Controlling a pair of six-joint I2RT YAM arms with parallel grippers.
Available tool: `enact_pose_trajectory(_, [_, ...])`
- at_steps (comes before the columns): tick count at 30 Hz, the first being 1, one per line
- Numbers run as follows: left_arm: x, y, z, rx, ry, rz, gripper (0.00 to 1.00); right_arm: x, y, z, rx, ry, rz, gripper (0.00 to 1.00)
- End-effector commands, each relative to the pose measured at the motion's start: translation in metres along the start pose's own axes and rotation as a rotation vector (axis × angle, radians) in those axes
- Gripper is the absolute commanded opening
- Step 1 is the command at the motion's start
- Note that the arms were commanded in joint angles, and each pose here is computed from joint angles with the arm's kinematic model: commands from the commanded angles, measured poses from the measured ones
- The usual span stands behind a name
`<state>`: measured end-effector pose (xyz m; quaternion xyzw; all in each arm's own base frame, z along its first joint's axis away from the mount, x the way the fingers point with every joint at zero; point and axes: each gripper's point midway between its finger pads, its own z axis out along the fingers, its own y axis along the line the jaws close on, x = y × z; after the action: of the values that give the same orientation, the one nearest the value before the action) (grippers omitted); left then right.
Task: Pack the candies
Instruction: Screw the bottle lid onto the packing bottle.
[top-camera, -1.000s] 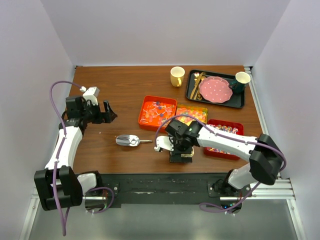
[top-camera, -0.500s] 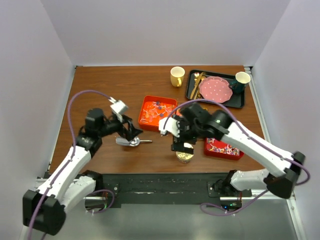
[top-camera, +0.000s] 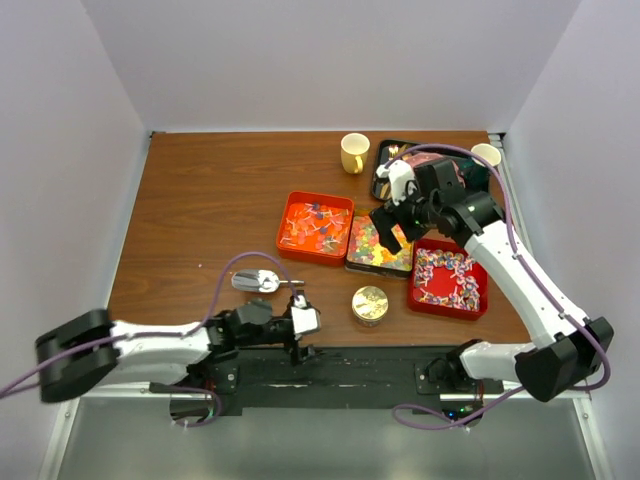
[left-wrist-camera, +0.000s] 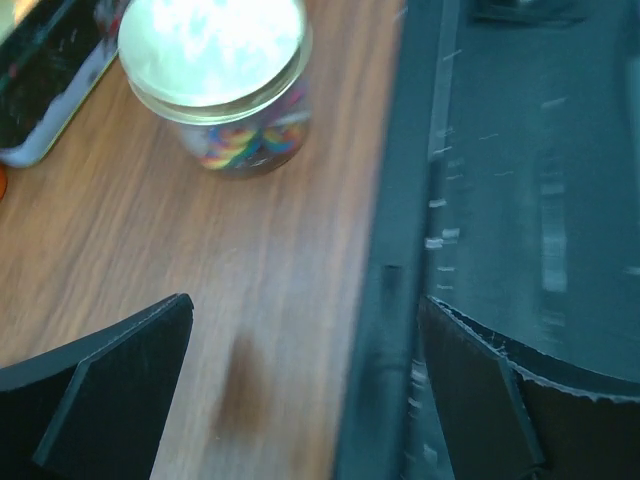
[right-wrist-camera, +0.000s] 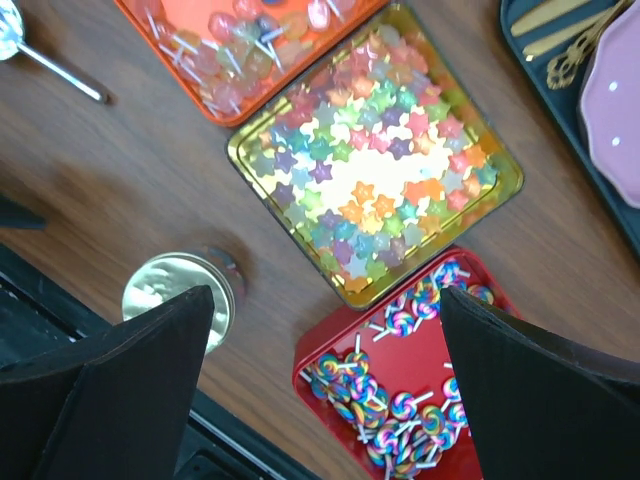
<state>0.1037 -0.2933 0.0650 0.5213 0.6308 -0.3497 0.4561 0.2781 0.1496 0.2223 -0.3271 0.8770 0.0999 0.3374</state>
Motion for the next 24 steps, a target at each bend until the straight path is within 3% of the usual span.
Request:
enact_pose_trajectory(1, [-0.041, 0.041, 0.024, -0.204, -0.207, 0.091, 1.00, -0.028, 0.005, -0.014, -0.044, -0.084, -0.014, 0.99])
enact_pose_trajectory(10, [-0.034, 0.028, 0.072, -0.107, -0.354, 0.079, 1.00, 0.018, 0.019, -0.023, -0.183, 0.100, -0.130, 0.97])
enact_pose_trajectory(13, [-0.030, 0.028, 0.092, -0.094, -0.351, 0.045, 0.98, 0.051, 0.031, -0.024, -0.290, 0.189, -0.191, 0.91])
enact_pose_trajectory(16, [-0.040, 0.029, 0.107, -0.082, -0.384, 0.039, 0.98, 0.114, 0.042, -0.020, -0.396, 0.323, -0.318, 0.91])
enact_pose_trajectory(19, [-0.047, 0.037, 0.119, -0.109, -0.408, 0.041, 0.98, 0.150, 0.037, -0.018, -0.424, 0.376, -0.490, 0.91])
enact_pose_trajectory(24, [-0.035, 0.043, 0.133, -0.137, -0.383, 0.031, 0.97, 0.154, 0.039, -0.011, -0.485, 0.330, -0.637, 0.92])
